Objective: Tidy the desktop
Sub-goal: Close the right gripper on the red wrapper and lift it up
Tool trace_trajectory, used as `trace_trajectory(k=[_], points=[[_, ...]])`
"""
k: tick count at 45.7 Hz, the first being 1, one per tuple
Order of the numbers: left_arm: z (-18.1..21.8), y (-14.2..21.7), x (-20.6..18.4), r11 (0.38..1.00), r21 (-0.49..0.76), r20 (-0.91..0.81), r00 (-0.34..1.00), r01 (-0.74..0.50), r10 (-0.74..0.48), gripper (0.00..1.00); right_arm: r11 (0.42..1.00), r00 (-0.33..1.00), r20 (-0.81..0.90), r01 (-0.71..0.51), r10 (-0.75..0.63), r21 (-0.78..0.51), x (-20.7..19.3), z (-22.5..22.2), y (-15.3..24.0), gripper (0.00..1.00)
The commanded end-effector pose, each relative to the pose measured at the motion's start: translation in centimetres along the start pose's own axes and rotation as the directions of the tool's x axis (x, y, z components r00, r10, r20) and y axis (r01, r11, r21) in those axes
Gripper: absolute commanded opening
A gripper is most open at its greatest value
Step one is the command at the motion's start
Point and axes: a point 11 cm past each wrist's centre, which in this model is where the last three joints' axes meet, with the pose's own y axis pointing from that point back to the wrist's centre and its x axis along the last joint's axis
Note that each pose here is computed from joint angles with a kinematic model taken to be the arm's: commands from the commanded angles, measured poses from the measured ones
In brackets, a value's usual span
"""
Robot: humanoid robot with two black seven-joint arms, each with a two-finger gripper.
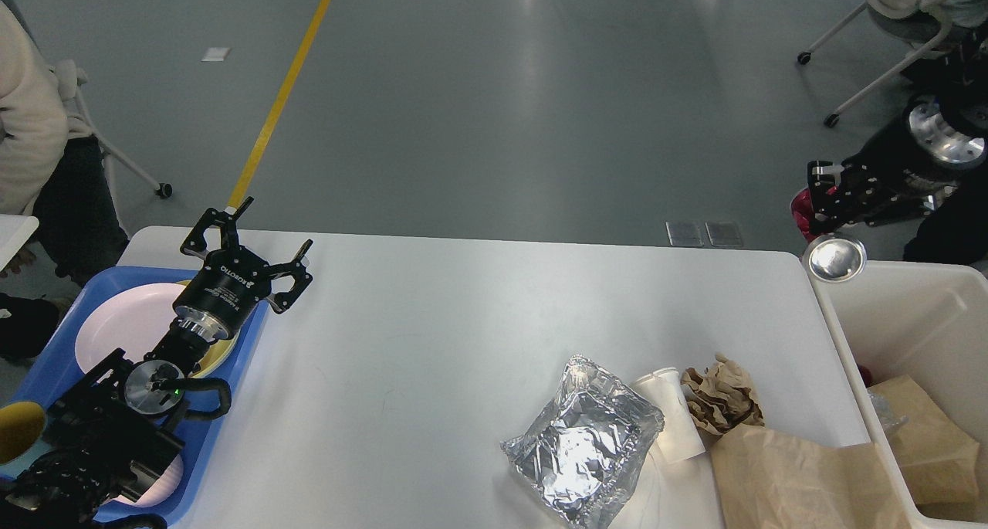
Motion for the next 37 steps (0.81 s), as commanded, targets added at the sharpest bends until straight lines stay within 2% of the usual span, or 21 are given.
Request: trace_trajectory(k=[1,15,27,37], points=[[0.0,0.0,0.0,1.000,0.000,0.000,1.000,0.000,0.000,0.97,0.997,0.997,-0.032,-0.076,0.075,-0.020,1.6,-0.9,3.5,0.00],[0.0,0.0,0.0,1.000,0.001,0.000,1.000,0.000,0.000,0.97,0.990,0.993,-0.052,-0.111,0.107,-0.089,2.3,0.6,4.9,0.00],[0.0,0.0,0.0,1.000,0.000,0.000,1.000,0.000,0.000,0.97,0.980,0.986,0.093,-0.126,0.141,-0.151,1.7,8.7,4.9,0.00],[0.0,0.0,0.0,1.000,0.000,0.000,1.000,0.000,0.000,0.97,0.975,0.971,0.214,-0.062,0.109,-0.212,-1.2,15.4,3.7,0.00]])
